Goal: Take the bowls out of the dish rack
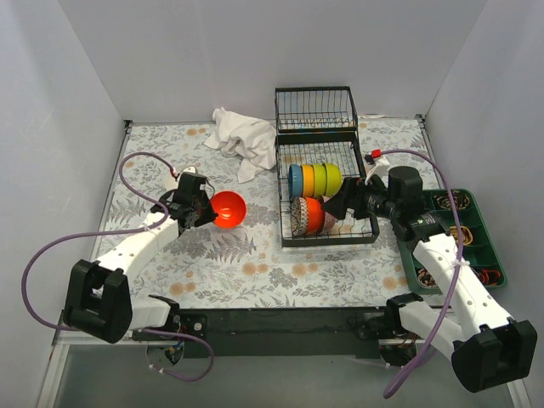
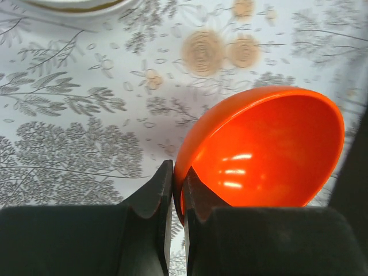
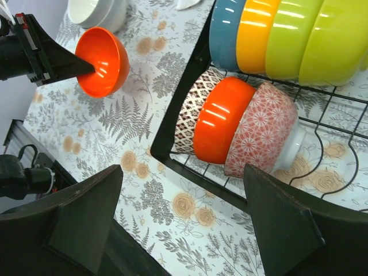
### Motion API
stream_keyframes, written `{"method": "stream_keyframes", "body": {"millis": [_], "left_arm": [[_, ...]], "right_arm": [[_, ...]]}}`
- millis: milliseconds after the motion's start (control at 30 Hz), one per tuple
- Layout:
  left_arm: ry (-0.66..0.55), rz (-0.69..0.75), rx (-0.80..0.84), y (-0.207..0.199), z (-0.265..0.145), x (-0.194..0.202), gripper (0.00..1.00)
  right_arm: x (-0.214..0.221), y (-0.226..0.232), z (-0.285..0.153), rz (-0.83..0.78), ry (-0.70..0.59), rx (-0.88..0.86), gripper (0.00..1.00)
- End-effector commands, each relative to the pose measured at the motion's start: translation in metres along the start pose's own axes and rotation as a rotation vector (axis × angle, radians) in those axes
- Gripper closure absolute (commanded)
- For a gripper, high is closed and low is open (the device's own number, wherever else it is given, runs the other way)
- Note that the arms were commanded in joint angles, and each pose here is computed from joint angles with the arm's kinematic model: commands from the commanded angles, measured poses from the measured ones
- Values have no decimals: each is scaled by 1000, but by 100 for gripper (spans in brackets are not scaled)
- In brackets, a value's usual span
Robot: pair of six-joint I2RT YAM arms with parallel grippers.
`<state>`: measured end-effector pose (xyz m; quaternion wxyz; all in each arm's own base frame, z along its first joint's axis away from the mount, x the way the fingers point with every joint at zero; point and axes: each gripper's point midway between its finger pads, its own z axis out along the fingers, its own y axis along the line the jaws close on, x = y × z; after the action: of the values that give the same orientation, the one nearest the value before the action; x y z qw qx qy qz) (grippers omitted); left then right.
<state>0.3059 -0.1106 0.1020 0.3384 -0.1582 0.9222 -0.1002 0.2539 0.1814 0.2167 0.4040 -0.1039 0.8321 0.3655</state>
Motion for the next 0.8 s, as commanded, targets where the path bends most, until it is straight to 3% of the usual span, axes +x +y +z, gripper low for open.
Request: {"method": "stream_keyframes", "body": {"millis": [0, 200, 333, 367, 467, 767], "left_arm": [[0, -21, -47, 21, 15, 0, 100], [39, -69, -40, 27, 38, 4, 100], [53, -79, -38, 28, 44, 4, 84], [54, -79, -34, 28, 44, 4, 75], [57, -82, -23, 28, 41, 7, 61], [6, -71, 22, 19, 9, -10, 20]], "right_arm": [[-10, -4, -3, -60, -14, 42, 6], [0, -11, -2, -58, 8, 61, 6], [4, -18, -2, -68, 21, 91, 6], [6, -20, -1, -69, 28, 98, 6], [9, -25, -2, -75, 37, 118, 6], [3, -36, 1, -65, 35, 180, 6]]}}
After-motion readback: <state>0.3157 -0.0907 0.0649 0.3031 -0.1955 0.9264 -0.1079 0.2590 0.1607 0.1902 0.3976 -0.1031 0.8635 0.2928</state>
